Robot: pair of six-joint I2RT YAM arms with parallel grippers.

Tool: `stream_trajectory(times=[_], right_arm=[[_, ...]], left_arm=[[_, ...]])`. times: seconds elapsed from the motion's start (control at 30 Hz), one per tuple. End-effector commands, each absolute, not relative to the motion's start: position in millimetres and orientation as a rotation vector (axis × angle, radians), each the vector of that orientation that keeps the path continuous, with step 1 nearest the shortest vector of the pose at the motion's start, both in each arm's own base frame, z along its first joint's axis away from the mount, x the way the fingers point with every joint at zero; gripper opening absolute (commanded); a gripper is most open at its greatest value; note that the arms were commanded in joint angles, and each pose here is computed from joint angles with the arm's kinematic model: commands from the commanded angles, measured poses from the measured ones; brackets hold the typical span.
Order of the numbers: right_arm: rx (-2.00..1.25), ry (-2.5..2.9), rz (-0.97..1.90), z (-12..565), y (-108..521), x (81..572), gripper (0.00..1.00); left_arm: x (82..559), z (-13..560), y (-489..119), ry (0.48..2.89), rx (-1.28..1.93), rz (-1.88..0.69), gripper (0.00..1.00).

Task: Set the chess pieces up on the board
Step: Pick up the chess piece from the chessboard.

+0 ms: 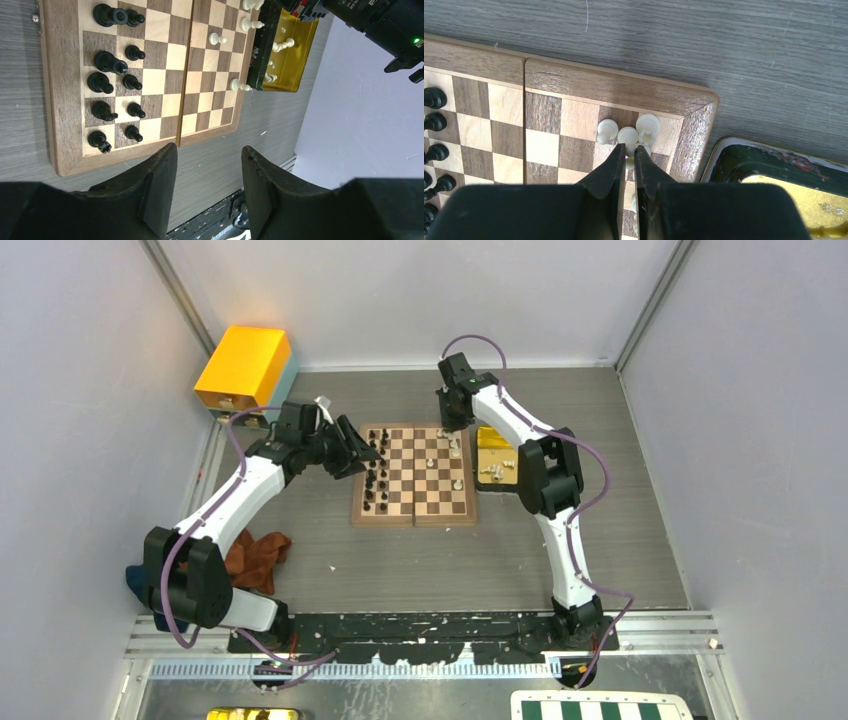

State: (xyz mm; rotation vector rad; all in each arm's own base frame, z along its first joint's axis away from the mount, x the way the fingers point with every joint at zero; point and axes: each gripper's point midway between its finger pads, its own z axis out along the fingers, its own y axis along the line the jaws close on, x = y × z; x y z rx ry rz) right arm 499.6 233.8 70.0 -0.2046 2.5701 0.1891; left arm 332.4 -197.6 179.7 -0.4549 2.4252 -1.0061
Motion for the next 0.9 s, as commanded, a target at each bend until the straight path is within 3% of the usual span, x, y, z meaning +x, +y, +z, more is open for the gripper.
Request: stream_trajectory(times=[0.0, 0.87], right_arm=[[-0.21, 2.459, 0.207, 114.9, 234.3, 511.9, 0.11], [-0.219, 2.406, 0.204, 138.8, 231.9, 511.5, 0.11]], left_arm=[[339.5, 203.1, -198.9, 2.35, -0.396, -1.04, 0.51], [336.0, 204.2, -198.1, 2.345, -0.397, -1.043, 0.51]])
